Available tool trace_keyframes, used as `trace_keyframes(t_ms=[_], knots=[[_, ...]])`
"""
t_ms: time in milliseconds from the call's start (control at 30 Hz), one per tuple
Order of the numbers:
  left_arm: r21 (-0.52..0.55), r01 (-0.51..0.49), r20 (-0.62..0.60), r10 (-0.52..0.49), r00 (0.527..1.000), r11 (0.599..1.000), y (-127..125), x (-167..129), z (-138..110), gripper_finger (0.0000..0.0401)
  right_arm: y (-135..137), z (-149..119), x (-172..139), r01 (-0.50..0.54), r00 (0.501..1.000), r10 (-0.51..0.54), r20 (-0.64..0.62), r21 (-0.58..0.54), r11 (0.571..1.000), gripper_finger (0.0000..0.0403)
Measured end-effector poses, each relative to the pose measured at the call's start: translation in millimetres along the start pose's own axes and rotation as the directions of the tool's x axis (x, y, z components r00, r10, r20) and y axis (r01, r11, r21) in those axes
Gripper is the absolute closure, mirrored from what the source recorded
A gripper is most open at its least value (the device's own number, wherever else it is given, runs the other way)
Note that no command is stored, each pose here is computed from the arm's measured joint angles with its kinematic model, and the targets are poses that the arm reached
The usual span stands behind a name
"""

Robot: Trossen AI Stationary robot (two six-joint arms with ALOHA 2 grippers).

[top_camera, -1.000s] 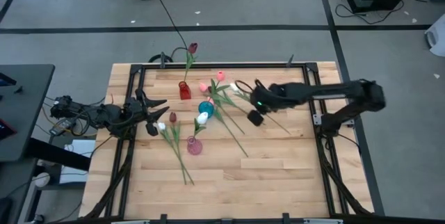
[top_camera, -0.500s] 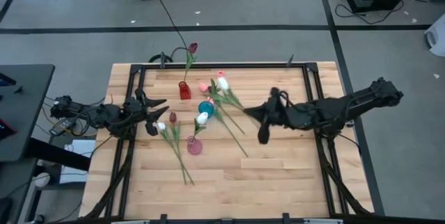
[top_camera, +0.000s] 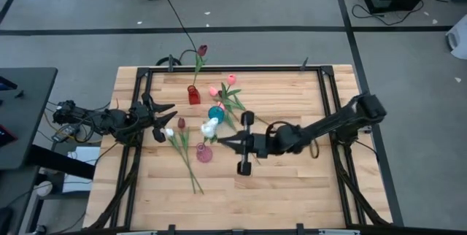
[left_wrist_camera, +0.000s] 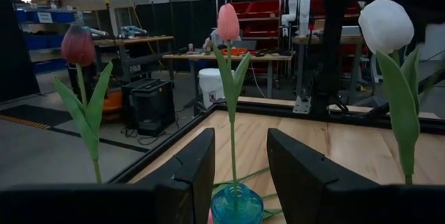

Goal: Sort flowers into vase by color
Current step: Put the right white tulip into the pink vase

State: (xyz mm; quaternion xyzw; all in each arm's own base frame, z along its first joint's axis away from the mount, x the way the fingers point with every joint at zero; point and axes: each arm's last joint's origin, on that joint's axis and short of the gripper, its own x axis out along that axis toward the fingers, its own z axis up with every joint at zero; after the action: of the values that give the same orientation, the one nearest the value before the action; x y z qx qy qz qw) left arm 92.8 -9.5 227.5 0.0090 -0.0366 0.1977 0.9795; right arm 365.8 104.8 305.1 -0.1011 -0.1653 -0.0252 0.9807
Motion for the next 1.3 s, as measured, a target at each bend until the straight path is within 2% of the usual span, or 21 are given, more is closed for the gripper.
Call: trace_keyframes(t_ms=[167,367,667,900,1033,1167,1300], knots=[[0.000,0.000,0.000,0.000,1.000,1.000,0,0,0,0.0264,9,-28,6,0.006,0.988,-0.001,0.154,-0.033,0.999,0.0399],[0.003,0.000,0.000,0.000,1.000,1.000,0,0,0,0.0264,18,-52,21,-0.011,0.988,0.023,0.150,-0.080,0.997,0.0398],[0.004,0.000,0.001,0.000,1.000,1.000,0,0,0,0.0264,20,-53,39,-0.043,0.978,0.068,0.196,-0.126,0.991,0.0398],[0.001,0.000,0.005,0.000,1.000,1.000,0,0,1,0.0264,9,-54,42,-0.065,0.971,0.087,0.224,-0.104,0.992,0.0398],[0.001,0.000,0.007,0.000,1.000,1.000,0,0,1,0.0264,8,-67,48,-0.091,0.964,0.103,0.246,-0.060,0.994,0.0398],[0.001,0.000,0.006,0.000,1.000,1.000,0,0,1,0.0264,15,-88,59,-0.077,0.972,0.093,0.215,-0.080,0.994,0.0398],[0.008,0.000,-0.001,0.000,1.000,1.000,0,0,0,0.0264,15,-91,61,-0.037,0.977,0.058,0.207,-0.108,0.993,0.0398]])
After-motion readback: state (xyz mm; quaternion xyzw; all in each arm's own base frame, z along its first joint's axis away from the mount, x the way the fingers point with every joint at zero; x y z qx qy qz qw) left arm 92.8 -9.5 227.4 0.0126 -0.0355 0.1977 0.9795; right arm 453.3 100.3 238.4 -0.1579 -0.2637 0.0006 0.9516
